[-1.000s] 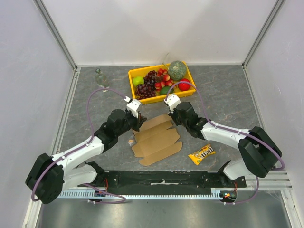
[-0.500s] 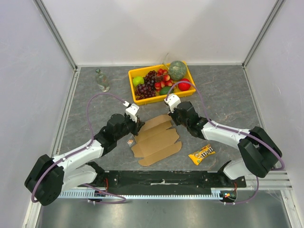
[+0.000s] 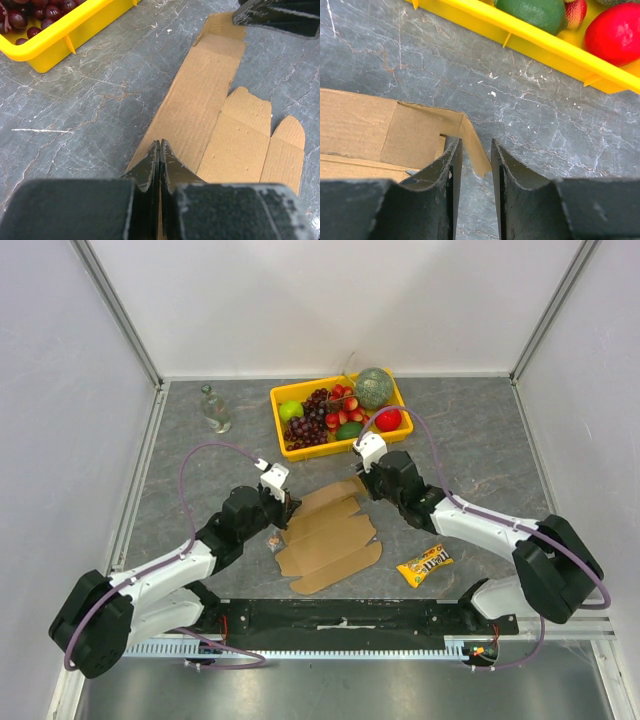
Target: Fold the paper box
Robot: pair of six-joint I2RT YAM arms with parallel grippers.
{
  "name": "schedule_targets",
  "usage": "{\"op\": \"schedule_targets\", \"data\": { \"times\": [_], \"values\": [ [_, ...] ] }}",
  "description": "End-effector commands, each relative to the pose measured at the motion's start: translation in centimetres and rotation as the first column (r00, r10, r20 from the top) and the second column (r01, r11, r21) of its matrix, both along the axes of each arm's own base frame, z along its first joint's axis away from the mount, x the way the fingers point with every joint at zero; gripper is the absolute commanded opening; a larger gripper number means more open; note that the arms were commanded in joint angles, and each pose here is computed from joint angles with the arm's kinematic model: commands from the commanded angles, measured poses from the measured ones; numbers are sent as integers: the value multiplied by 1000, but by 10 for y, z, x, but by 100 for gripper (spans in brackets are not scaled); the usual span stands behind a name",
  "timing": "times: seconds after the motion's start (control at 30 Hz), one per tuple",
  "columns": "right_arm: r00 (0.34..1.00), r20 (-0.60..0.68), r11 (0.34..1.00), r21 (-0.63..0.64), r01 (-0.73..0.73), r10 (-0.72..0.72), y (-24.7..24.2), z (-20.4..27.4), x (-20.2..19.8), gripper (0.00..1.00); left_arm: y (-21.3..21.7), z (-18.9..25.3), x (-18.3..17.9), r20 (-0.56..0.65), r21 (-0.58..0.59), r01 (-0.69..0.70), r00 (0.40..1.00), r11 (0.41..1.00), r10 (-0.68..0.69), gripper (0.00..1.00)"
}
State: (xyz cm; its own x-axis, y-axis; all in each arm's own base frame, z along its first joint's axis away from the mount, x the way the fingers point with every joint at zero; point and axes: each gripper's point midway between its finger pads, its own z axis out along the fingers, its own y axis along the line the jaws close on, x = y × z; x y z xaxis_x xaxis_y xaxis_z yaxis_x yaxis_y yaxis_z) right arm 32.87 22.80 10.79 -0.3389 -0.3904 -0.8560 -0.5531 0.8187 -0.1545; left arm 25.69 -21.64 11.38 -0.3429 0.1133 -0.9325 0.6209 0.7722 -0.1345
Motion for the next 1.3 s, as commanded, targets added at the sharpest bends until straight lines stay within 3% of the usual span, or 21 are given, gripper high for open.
{"op": "schedule_targets", "data": {
  "times": [0.0, 0.13, 0.43, 0.67, 1.27],
  "values": [
    [997, 72, 994, 107, 20, -28, 6, 48, 9, 37, 3, 15, 5, 43, -64, -46, 998, 997, 49, 2],
    [998, 63, 989, 150, -1, -9, 12, 60, 4, 31, 4, 14, 4, 50, -70, -49, 997, 996, 52, 2],
    [997, -44, 982, 183, -55, 64, 38, 49, 4, 0, 2, 12, 2, 47, -79, -35, 998, 996, 39, 2],
    [986, -145, 982, 181, -61, 88, 47, 21, -1, 0, 2, 12, 1, 48, -80, -32, 998, 996, 36, 2],
    [967, -234, 983, 174, -63, 103, 43, -8, -18, 0, 0, 8, 2, 36, -75, -28, 999, 997, 31, 2]
  ]
}}
